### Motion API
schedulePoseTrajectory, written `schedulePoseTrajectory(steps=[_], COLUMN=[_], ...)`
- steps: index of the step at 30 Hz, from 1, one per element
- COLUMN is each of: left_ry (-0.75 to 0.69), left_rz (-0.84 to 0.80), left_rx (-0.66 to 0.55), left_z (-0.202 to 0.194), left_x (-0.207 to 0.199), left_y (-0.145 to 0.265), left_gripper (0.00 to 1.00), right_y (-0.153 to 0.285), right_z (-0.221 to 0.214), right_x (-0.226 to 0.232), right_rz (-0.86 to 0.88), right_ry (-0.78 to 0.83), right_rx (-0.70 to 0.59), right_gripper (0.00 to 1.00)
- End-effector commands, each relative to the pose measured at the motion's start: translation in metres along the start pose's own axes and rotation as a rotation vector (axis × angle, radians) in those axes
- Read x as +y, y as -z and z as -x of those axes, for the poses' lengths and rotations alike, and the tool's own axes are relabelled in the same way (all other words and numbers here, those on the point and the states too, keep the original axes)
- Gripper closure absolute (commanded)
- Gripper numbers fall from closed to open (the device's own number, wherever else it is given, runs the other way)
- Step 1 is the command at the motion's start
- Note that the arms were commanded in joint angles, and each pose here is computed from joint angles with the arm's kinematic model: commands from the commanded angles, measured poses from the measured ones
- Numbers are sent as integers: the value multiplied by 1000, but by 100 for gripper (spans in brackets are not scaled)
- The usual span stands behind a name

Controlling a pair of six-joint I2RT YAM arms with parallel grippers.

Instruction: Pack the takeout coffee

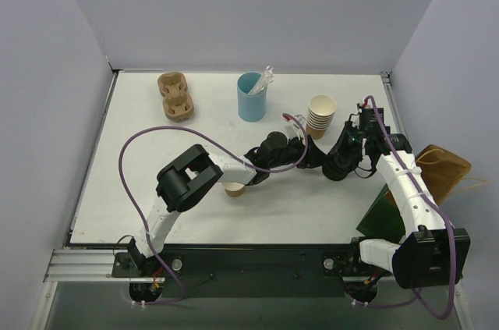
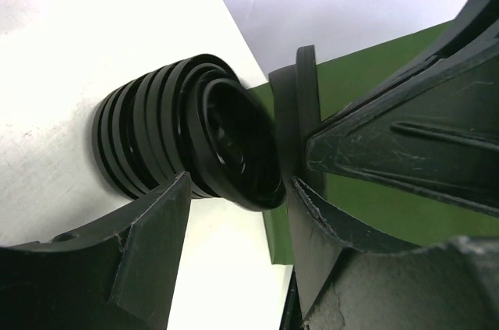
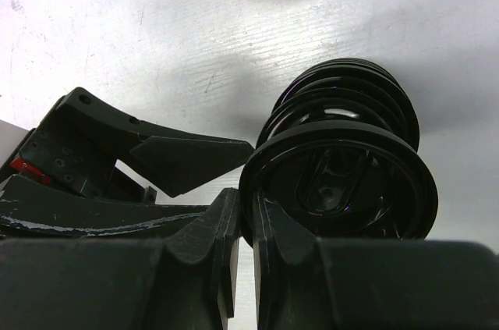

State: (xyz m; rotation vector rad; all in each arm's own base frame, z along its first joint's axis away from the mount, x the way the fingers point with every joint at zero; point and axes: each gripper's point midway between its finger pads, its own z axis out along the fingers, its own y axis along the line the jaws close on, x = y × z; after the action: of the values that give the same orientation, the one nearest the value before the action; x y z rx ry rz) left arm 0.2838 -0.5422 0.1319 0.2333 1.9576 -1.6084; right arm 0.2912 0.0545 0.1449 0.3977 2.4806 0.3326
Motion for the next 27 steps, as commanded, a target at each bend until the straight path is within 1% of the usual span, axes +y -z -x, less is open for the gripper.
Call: schedulePoseTrajectory(steps=[1, 5, 9, 10, 12, 13, 15, 16, 19, 21, 23, 24, 25, 26, 27], left_ry=[-48, -54, -73, -81, -90, -94, -85, -87, -82, -92, -108, -116, -140, -155, -168], left_rz=[-10, -8, -22, -32, -21, -33, -26, -41, -35, -21, 1, 12, -7, 31, 54], left_rx=[-26, -23, -26, -33, -40, -57, -57, -72, -96, -118, -134, -145, -170, -143, -153], left_z=[9, 8, 13, 18, 24, 34, 37, 46, 61, 72, 79, 87, 99, 93, 99], left_x=[-7, -6, -17, -26, -28, -37, -37, -47, -51, -48, -50, -50, -67, -58, -57], left_y=[-7, -6, -3, 0, 4, 10, 19, 26, 51, 68, 92, 101, 116, 127, 138], left_gripper=[38, 39, 38, 38, 38, 38, 38, 38, 38, 38, 38, 38, 38, 38, 38], right_y=[0, 0, 4, 7, 12, 14, 22, 25, 36, 43, 52, 58, 63, 68, 75], right_z=[0, 2, 7, 9, 15, 16, 22, 23, 28, 22, 21, 18, 17, 15, 15], right_x=[-1, -3, 0, 1, 6, 9, 18, 20, 46, 71, 88, 104, 111, 120, 131], right_rz=[2, -6, 0, 7, 22, 30, 67, 76, 181, 264, 309, 360, 394, 434, 489], right_ry=[-8, -9, -4, -7, -6, -7, 2, 6, 57, 124, 182, 235, 255, 274, 293], right_rx=[-7, -11, -30, -37, -51, -53, -69, -75, -91, -75, -100, -114, -119, -119, -132], right_gripper=[91, 91, 92, 92, 92, 92, 92, 92, 91, 91, 91, 91, 91, 91, 91])
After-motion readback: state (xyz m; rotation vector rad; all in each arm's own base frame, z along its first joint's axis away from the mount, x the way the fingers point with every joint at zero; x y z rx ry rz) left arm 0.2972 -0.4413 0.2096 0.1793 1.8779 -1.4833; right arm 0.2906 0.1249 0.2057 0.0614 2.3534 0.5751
